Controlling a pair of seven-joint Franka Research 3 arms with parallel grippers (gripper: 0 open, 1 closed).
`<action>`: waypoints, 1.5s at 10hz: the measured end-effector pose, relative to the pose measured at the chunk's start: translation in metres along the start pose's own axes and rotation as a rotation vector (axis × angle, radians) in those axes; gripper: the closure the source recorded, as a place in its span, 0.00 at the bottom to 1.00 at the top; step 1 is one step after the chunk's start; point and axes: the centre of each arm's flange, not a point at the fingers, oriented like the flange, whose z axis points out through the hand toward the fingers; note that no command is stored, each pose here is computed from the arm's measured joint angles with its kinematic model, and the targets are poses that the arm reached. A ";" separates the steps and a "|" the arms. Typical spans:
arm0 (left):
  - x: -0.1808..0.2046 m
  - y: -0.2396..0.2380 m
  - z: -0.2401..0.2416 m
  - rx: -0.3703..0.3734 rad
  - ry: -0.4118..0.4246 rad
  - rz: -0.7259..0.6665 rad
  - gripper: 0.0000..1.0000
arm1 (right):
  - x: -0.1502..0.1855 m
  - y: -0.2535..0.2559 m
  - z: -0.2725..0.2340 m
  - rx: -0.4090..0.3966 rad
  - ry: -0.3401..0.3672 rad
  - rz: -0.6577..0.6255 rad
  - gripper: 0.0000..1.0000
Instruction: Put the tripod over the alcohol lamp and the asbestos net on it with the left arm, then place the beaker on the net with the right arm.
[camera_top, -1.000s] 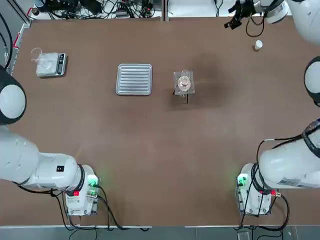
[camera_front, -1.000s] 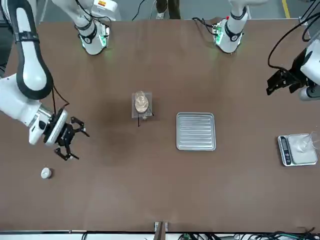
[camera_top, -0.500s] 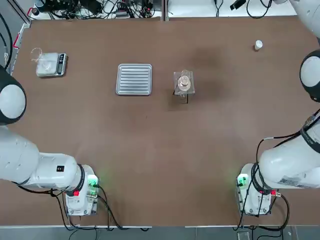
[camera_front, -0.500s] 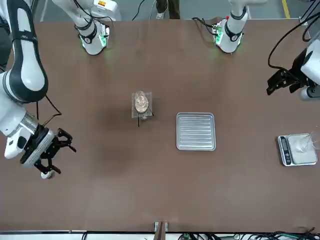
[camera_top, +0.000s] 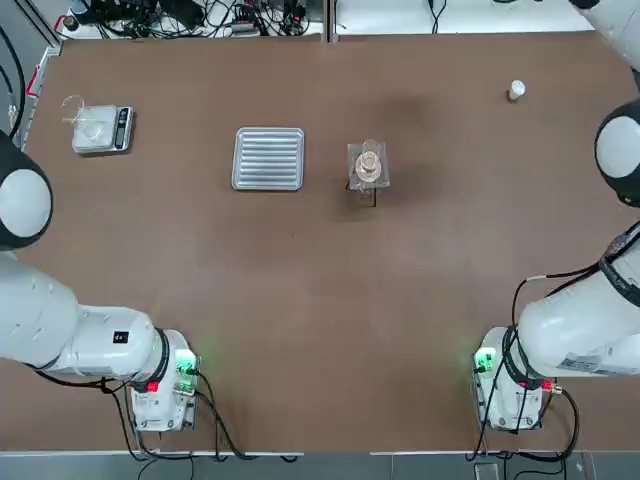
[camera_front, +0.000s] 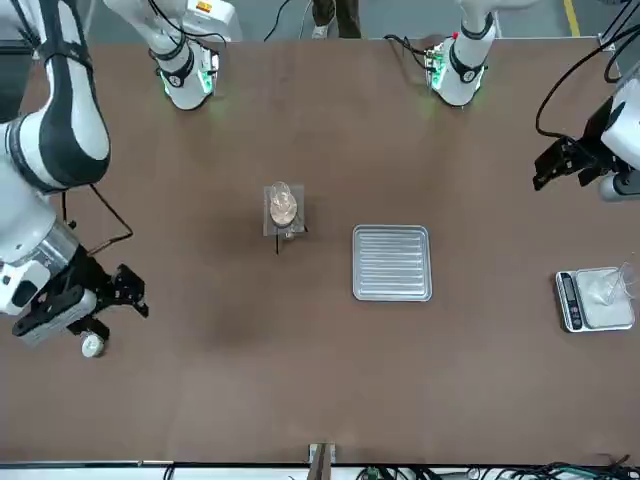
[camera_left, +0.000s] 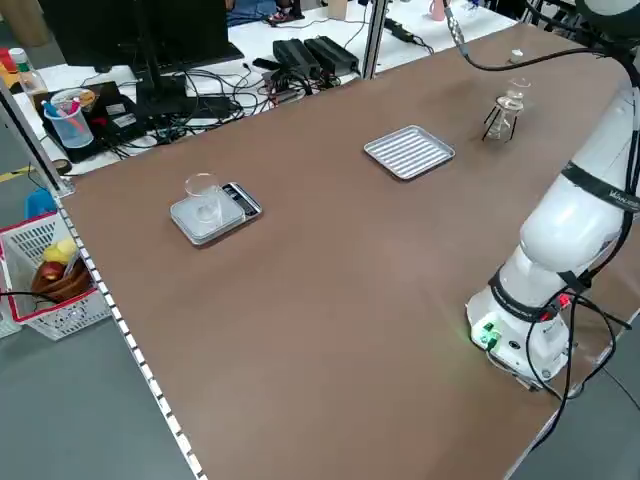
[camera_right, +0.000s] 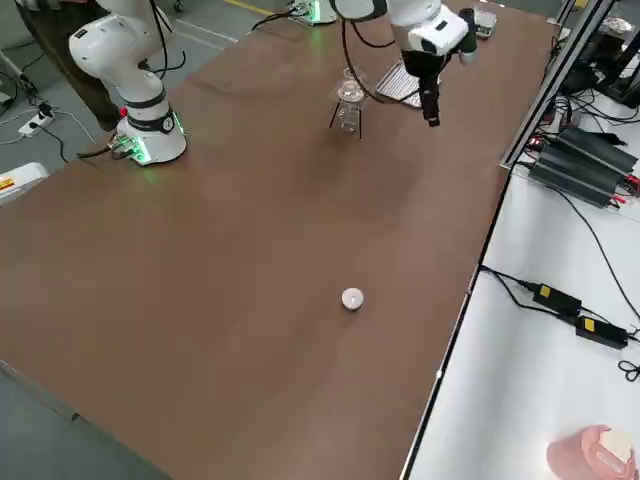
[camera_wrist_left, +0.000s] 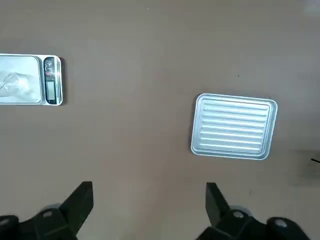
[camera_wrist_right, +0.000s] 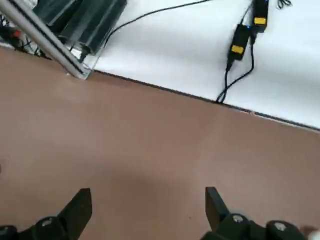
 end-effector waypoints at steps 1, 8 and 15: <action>0.000 0.000 0.000 0.000 0.000 0.000 0.01 | 0.001 -0.006 -0.003 0.004 -0.018 0.080 0.00; 0.000 0.000 0.000 0.000 0.000 -0.001 0.00 | 0.003 -0.037 -0.052 -0.006 -0.138 0.284 0.00; 0.000 -0.001 0.000 0.000 0.001 -0.001 0.01 | -0.025 -0.001 -0.121 -0.119 -0.189 0.238 0.00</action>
